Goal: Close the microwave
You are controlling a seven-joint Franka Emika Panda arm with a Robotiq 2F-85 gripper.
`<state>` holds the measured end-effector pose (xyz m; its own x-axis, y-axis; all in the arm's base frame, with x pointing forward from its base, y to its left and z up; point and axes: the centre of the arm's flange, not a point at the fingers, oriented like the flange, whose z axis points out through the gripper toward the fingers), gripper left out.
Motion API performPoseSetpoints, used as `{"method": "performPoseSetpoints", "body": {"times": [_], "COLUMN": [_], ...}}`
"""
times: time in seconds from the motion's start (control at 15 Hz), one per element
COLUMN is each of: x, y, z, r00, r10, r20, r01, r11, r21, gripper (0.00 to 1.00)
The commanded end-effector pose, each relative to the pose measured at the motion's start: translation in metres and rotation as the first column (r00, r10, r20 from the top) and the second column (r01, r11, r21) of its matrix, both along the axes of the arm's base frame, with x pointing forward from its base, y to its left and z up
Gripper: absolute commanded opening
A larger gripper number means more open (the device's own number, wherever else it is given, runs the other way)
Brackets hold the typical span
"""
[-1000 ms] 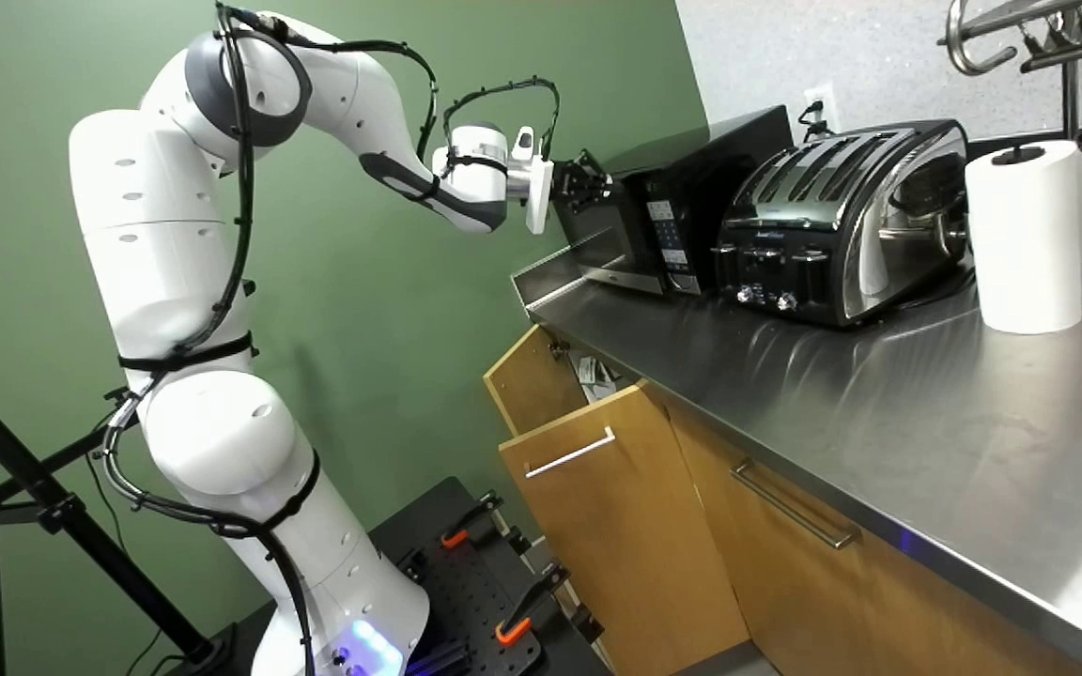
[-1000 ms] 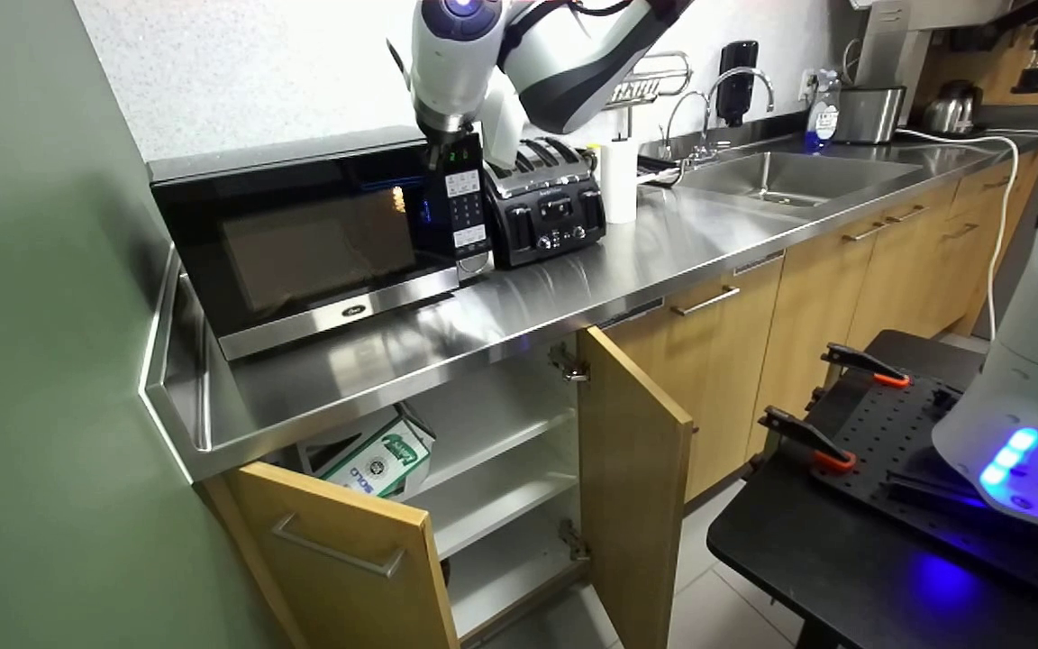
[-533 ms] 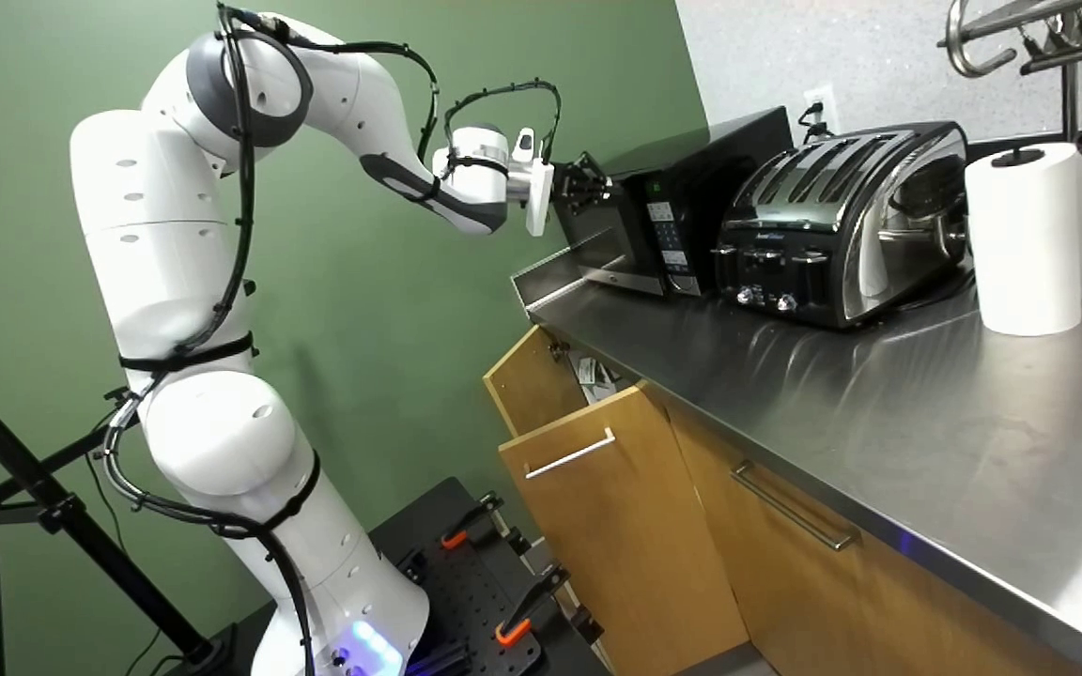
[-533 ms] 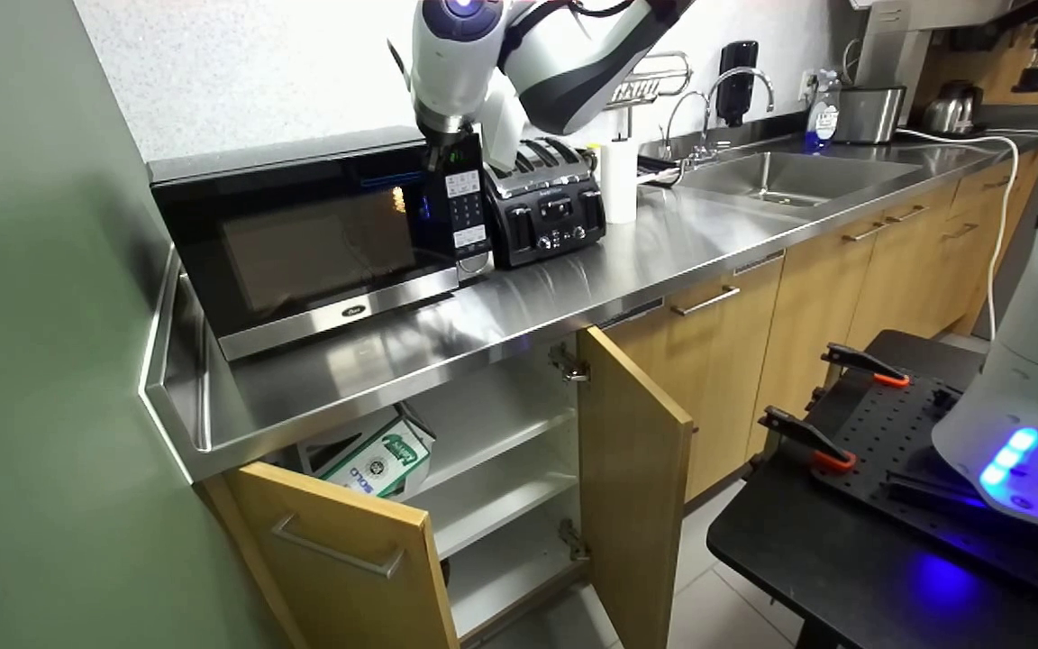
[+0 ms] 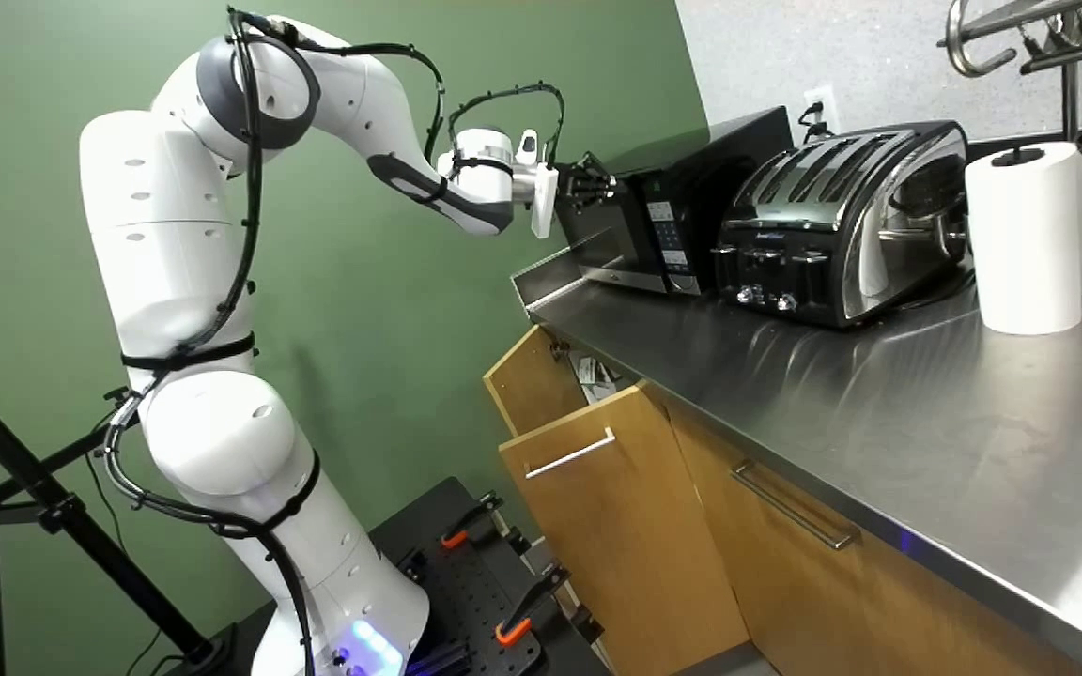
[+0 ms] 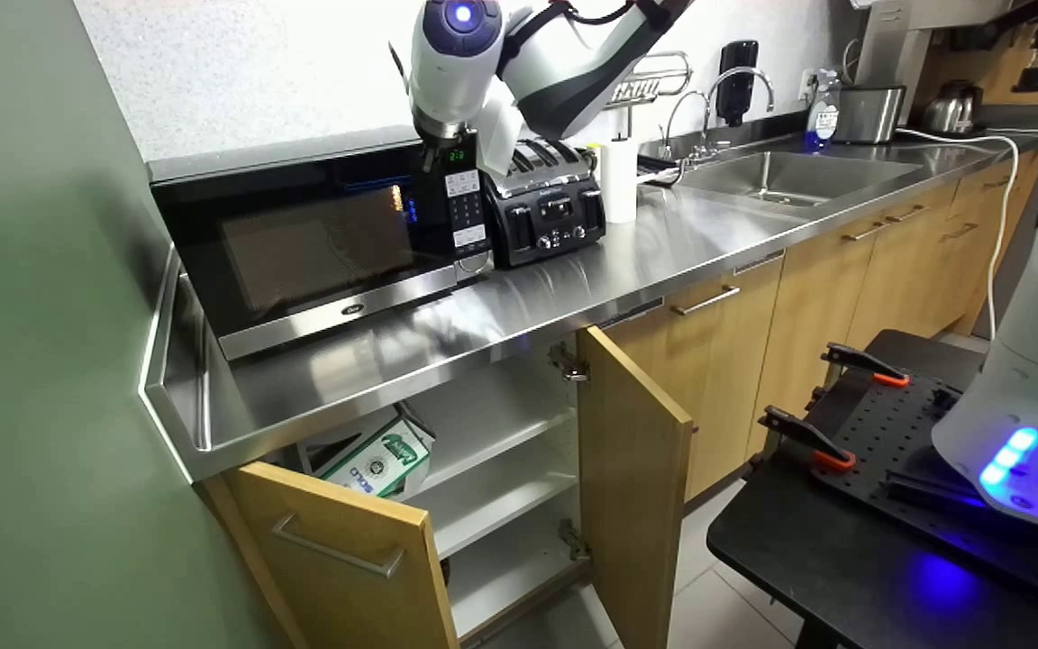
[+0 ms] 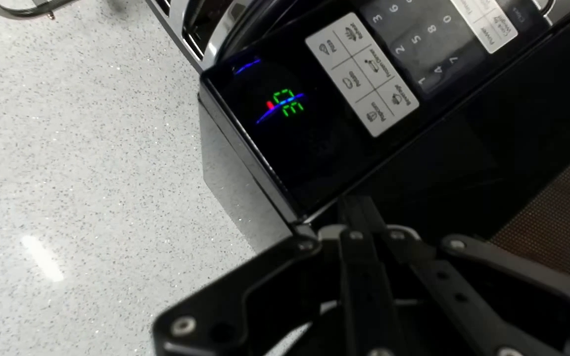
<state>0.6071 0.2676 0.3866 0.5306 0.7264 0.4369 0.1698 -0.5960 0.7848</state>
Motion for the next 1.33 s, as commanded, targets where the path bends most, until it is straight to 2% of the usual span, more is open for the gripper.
{"method": "performPoseSetpoints", "body": {"times": [0.0, 0.2, 0.47, 0.6, 0.87, 1.27], "x": [0.037, 0.038, 0.019, 0.002, -0.027, -0.063], "y": [-0.003, 0.000, 0.004, 0.001, -0.008, -0.028], "z": [-0.009, -0.010, 0.004, 0.020, 0.058, 0.099], "r00": [0.997, 0.995, 0.996, 0.997, 0.992, 0.963], "r10": [-0.027, -0.038, -0.056, -0.070, -0.097, -0.056], "r20": [0.075, 0.089, 0.067, 0.017, -0.075, -0.263], "r01": [0.027, 0.037, 0.055, 0.070, 0.105, 0.113], "r11": [1.000, 0.999, 0.998, 0.997, 0.988, 0.971], "r21": [0.008, 0.011, 0.015, 0.030, 0.110, 0.209], "gripper": [0.00, 0.00, 0.00, 0.00, 0.00, 0.00]}}
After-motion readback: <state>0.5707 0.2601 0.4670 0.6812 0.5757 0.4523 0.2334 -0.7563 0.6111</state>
